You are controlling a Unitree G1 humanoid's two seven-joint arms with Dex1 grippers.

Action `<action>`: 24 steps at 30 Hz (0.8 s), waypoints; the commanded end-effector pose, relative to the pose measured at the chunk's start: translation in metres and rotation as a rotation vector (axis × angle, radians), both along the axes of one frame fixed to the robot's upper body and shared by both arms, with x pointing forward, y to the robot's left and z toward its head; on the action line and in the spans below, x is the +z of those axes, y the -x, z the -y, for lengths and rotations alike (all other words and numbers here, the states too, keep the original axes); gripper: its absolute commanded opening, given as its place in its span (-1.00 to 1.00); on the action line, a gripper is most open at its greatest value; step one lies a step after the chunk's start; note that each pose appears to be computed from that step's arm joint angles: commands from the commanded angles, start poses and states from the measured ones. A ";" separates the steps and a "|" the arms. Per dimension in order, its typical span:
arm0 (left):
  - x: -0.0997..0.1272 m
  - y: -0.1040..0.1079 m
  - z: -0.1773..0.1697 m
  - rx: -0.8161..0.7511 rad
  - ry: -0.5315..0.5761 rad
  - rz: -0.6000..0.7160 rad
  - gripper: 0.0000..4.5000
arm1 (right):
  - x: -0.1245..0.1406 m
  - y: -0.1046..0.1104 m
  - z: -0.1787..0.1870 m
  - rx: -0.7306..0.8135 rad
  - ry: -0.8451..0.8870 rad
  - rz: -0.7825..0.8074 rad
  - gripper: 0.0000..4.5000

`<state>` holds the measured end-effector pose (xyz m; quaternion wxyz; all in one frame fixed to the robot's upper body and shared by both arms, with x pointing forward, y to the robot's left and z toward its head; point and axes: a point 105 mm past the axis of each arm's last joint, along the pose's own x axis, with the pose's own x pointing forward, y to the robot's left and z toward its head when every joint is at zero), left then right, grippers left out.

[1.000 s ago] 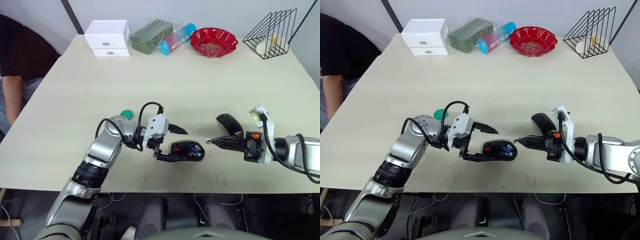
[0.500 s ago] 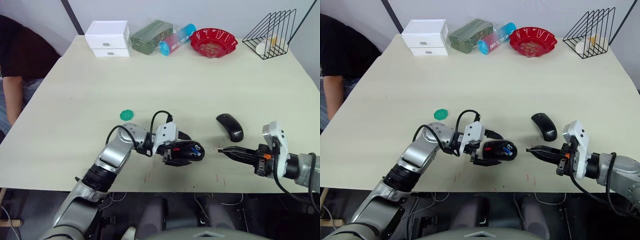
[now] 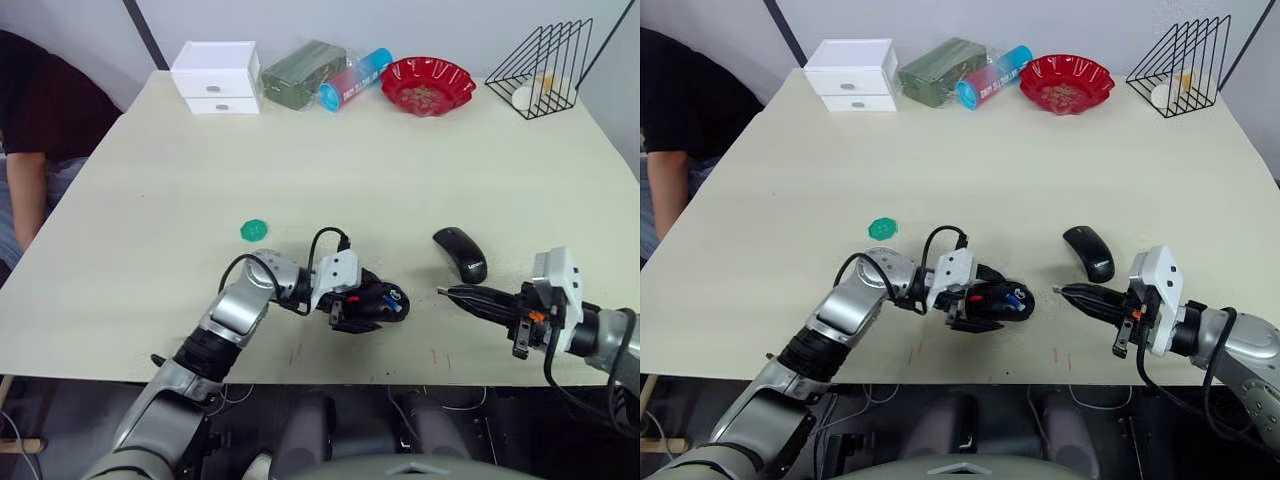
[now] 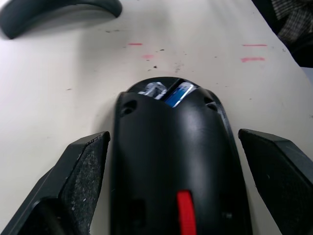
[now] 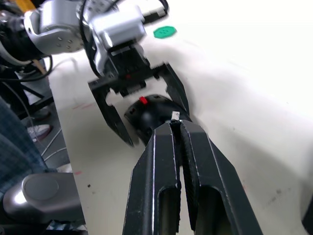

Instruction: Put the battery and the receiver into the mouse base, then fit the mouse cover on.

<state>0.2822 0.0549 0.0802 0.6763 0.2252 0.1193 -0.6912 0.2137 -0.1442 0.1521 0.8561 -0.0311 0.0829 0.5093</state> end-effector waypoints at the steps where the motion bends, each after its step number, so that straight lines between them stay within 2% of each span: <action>1: 0.006 -0.001 0.006 -0.020 0.009 0.030 0.99 | 0.010 0.003 -0.006 0.038 0.000 0.051 -1.00; 15: 0.001 -0.001 0.008 -0.014 0.004 0.004 0.99 | 0.002 0.009 0.000 0.080 0.038 0.088 -1.00; 18: 0.000 -0.001 0.008 -0.013 0.000 0.004 0.69 | 0.000 0.009 0.001 0.079 0.042 0.090 -1.00; 20: 0.000 -0.001 0.008 -0.012 0.002 0.002 0.33 | -0.002 0.008 0.002 0.078 0.045 0.092 -1.00; 24: -0.003 0.000 0.007 -0.003 -0.008 -0.002 0.32 | -0.005 0.010 0.003 0.080 0.056 0.090 -1.00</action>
